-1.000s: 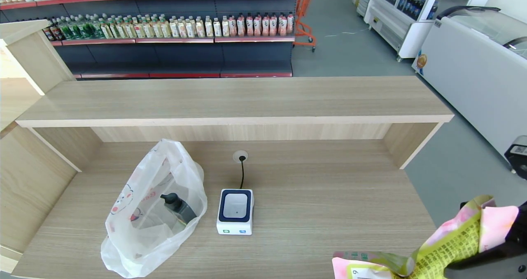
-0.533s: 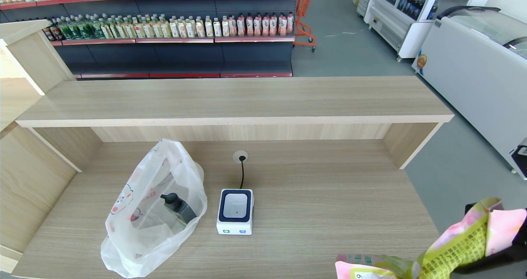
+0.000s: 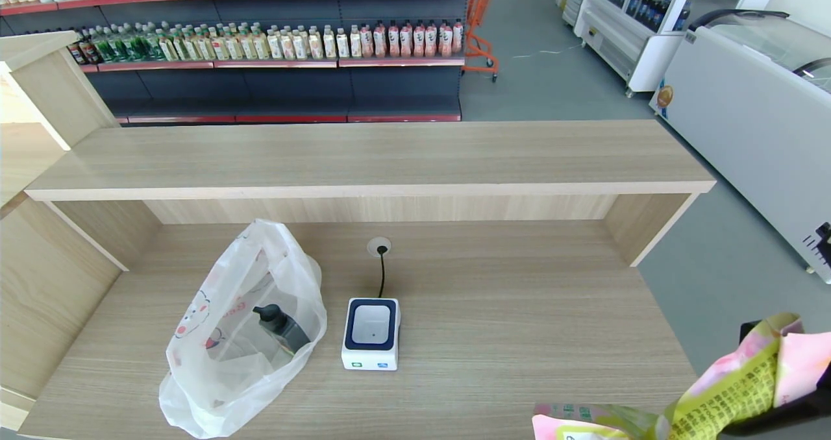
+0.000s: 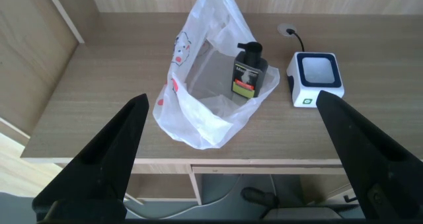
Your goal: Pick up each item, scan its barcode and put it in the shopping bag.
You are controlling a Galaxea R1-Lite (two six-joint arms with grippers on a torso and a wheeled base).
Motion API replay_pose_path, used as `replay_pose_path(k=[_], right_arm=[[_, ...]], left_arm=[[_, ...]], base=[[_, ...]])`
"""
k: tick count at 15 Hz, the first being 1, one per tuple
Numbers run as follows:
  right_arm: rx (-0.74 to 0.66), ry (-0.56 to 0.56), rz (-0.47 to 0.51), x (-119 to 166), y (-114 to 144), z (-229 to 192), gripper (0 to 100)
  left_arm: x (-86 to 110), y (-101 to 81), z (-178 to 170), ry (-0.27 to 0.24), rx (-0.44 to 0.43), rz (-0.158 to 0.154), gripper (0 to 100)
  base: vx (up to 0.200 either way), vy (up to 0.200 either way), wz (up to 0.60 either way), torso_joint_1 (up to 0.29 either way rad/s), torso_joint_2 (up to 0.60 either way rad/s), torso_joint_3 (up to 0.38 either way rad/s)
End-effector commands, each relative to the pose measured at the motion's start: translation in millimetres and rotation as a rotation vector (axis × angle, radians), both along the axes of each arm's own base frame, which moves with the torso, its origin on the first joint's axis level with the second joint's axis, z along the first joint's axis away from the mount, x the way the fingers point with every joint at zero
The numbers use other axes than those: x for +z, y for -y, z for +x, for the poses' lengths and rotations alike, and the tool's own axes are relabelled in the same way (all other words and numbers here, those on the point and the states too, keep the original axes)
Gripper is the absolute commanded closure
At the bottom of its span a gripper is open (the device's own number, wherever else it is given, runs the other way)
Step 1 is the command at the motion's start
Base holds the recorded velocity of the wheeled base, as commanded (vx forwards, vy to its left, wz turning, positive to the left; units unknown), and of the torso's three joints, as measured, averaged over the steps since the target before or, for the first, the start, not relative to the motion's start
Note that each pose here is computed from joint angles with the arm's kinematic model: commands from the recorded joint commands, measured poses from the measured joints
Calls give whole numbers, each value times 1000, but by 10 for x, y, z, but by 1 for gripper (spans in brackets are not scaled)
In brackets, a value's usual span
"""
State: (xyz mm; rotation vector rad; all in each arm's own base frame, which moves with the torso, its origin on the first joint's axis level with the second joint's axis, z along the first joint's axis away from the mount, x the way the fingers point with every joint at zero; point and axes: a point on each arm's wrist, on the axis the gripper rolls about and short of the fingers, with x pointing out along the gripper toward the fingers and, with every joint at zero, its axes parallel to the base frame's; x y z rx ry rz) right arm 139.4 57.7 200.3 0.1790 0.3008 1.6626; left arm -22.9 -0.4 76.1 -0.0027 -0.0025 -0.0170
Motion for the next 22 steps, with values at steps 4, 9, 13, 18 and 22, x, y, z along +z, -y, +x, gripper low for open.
replay_pose_path(k=[4, 9, 13, 18, 22], right_arm=[[-227, 6, -91, -10, 43, 64, 100], [-528, -235, -112, 143, 177, 9, 100], [-762, -532, -17, 276, 277, -15, 100], [-1038, -889, -101, -4, 190, 226, 100], [-1058, -1035, -113, -43, 96, 134, 100]], left_arm=[[0, 0, 0, 1, 0, 0, 0], [0, 0, 0, 0, 0, -2, 0], [0, 0, 0, 1, 0, 0, 0], [0, 0, 0, 0, 0, -2, 0], [0, 0, 0, 1, 0, 0, 0]], base=[[0, 0, 0, 0, 0, 0], [0, 0, 0, 0, 0, 0], [0, 0, 0, 0, 0, 0], [0, 0, 0, 0, 0, 0], [0, 0, 0, 0, 0, 0]])
